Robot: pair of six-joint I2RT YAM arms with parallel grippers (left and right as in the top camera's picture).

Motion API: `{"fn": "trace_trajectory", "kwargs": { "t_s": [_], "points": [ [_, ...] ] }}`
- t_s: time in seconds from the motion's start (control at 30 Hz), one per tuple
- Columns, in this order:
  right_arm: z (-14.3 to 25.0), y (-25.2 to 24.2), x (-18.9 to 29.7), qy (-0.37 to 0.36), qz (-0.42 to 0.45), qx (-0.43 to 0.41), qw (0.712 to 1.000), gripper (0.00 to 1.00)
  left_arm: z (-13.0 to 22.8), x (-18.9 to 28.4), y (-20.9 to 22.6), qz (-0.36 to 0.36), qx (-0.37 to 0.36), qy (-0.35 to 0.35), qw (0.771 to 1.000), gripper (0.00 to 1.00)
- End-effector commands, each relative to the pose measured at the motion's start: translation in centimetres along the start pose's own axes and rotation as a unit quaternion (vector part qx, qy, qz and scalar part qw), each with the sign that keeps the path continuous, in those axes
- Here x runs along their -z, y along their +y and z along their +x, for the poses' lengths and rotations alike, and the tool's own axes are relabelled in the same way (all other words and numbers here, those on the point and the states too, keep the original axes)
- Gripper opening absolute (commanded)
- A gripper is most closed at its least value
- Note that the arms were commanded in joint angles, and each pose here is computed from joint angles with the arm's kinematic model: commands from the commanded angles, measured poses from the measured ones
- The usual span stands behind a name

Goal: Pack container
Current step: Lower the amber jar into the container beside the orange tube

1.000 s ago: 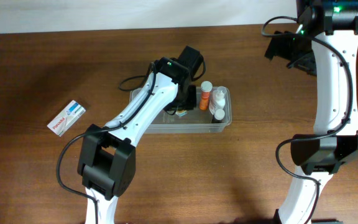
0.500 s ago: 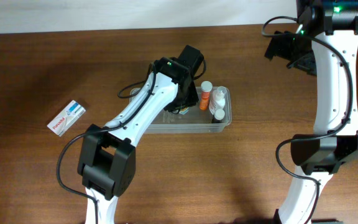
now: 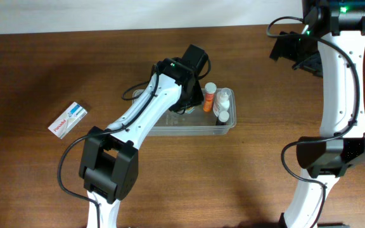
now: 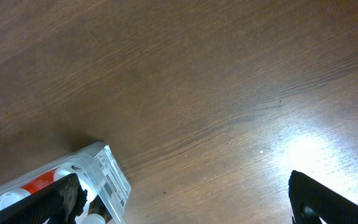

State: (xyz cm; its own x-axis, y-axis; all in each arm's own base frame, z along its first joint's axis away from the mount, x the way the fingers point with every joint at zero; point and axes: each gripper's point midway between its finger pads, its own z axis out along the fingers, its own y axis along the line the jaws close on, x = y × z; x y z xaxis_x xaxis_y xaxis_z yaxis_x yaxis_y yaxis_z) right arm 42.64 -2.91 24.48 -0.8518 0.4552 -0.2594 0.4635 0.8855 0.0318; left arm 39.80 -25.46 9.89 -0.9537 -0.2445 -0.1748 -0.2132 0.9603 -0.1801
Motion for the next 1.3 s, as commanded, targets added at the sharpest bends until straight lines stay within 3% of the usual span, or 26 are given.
{"fn": "trace_trajectory", "kwargs": {
  "t_s": [0.0,0.3,0.73,1.1,1.27],
  "points": [
    [-0.2,-0.1,0.3,-0.004,-0.002,-0.005,1.0,0.98,0.0,0.2,-0.8,0.01,0.053,0.001,0.999,0.01],
    [-0.2,-0.1,0.3,-0.004,-0.002,-0.005,1.0,0.98,0.8,0.2,-1.0,0.001,0.178,0.001,0.984,0.01],
    [-0.2,-0.1,0.3,-0.004,-0.002,-0.005,1.0,0.99,4.4,0.4,-2.1,-0.037,0.359,-0.018,0.932,0.01],
    [-0.2,-0.1,0.3,-0.004,-0.002,-0.005,1.0,0.98,6.0,0.4,-2.6,-0.045,0.467,-0.038,0.882,0.01],
    [-0.2,-0.1,0.3,-0.004,-0.002,-0.005,1.0,0.98,5.9,-0.6,-2.3,-0.055,0.477,-0.046,0.876,0.02]
  ]
}}
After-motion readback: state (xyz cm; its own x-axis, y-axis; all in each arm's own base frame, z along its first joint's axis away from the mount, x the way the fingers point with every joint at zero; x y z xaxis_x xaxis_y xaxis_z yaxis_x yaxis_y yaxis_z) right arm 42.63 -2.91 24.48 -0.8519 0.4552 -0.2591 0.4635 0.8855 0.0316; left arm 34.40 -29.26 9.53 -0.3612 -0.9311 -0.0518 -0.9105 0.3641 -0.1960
